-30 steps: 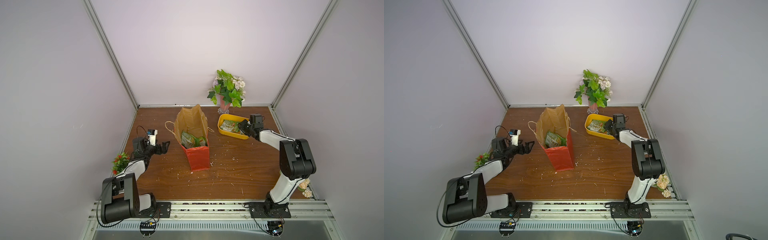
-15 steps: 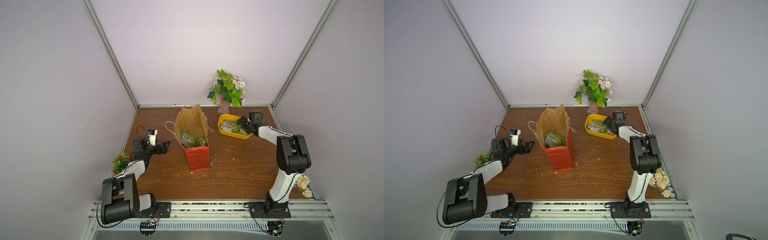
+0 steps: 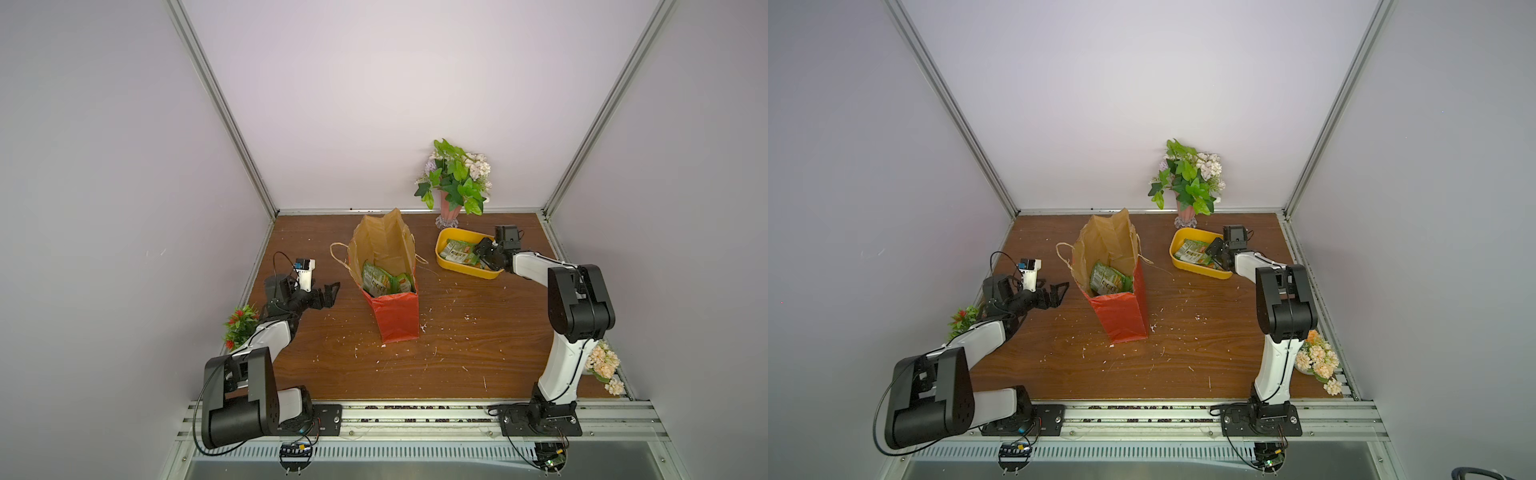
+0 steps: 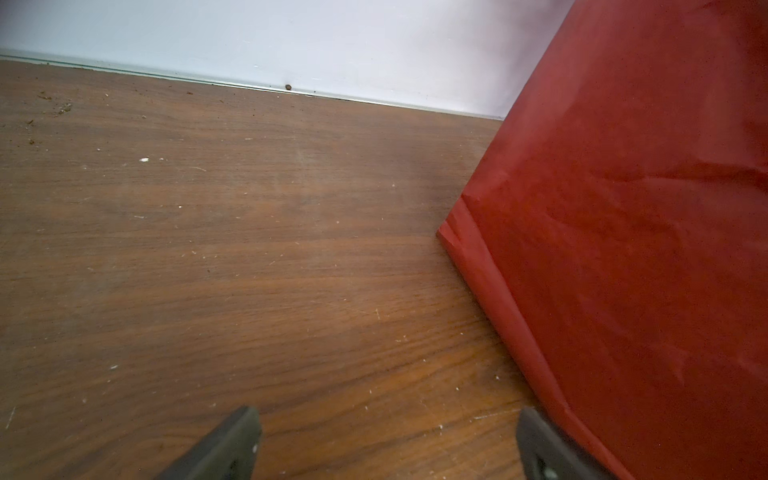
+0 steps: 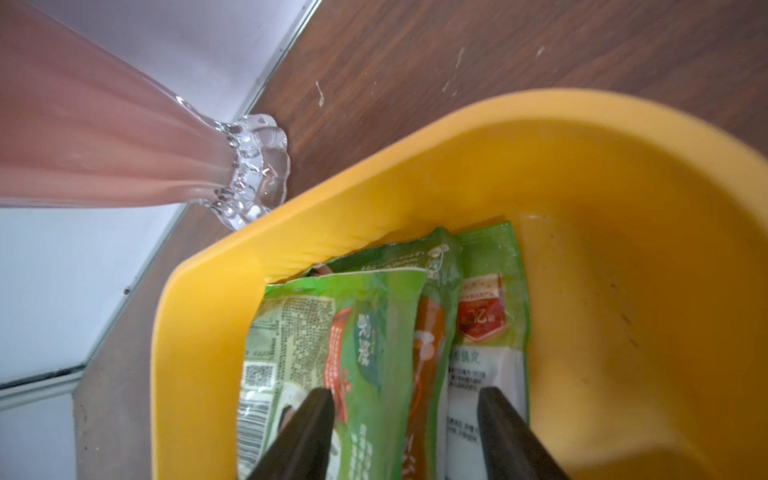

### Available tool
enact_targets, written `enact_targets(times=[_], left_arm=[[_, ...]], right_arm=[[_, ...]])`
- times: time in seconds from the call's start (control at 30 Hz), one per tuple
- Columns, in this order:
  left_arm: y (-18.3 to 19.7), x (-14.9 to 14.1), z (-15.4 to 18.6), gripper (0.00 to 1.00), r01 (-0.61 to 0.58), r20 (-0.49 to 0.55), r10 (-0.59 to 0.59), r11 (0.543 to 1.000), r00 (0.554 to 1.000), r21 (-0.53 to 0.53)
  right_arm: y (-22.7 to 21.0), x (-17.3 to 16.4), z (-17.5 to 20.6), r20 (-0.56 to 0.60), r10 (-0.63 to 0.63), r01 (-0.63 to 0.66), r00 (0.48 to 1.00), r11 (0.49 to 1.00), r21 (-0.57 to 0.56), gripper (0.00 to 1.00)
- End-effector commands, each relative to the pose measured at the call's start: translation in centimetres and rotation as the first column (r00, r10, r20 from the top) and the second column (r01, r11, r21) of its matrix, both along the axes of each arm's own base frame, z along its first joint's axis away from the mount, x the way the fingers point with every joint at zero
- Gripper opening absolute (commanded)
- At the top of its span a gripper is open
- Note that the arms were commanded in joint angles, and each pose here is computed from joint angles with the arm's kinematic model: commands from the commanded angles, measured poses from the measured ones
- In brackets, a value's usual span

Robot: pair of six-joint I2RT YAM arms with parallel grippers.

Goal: Place the condiment packets inside the bag
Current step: Pick up the condiment packet from the storage box.

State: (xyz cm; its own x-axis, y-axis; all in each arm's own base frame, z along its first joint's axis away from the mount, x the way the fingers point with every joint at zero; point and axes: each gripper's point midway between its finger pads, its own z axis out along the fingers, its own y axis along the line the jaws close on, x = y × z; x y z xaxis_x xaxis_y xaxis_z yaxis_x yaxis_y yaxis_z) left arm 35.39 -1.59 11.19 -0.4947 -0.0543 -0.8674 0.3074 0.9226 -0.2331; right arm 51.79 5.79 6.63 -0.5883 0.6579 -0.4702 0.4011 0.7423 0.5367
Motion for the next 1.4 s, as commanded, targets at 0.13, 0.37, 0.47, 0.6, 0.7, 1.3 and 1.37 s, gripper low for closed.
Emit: enact_targets(times=[0.13, 0.37, 0.47, 0.6, 0.7, 1.3, 1.37], left_arm=[[0.1, -0.1, 0.3, 0.99, 0.011, 0.019, -0.011, 1.0, 1.0, 0.004], [0.0, -0.1, 0.3, 0.99, 0.013, 0.019, -0.013, 1.0, 1.0, 0.002], [0.0, -0.1, 0.2, 0.99, 0.015, 0.018, -0.015, 1.0, 1.0, 0.001], [0.0, -0.2, 0.3, 0.99, 0.014, 0.02, -0.014, 1.0, 1.0, 0.003], [0.0, -0.2, 0.3, 0.99, 0.014, 0.021, -0.014, 1.0, 1.0, 0.003], [0.0, -0.2, 0.3, 0.99, 0.013, 0.024, -0.013, 1.0, 1.0, 0.004], [0.0, -0.2, 0.4, 0.99, 0.012, 0.026, -0.013, 1.0, 1.0, 0.005]], right_arm=[[-0.2, 1.6, 2.2, 0.055, 0.014, -0.012, 0.998, 0.999, -0.032, 0.5], [-1.1, 1.1, 3.8, 0.056, 0.006, 0.0, 0.998, 0.995, -0.097, 0.66], [-0.9, 1.2, 3.9, 0.058, 0.015, -0.01, 0.998, 0.996, -0.085, 0.66], [-0.4, 1.5, 3.6, 0.061, 0.028, -0.023, 0.998, 0.998, -0.066, 0.62], [0.1, 1.5, 3.8, 0.071, 0.044, -0.038, 0.997, 0.996, -0.08, 0.57], [0.9, 2.3, 3.5, 0.083, 0.068, -0.062, 0.994, 0.996, -0.067, 0.19], [1.0, 2.4, 3.3, 0.082, 0.069, -0.065, 0.994, 0.996, -0.058, 0.17]])
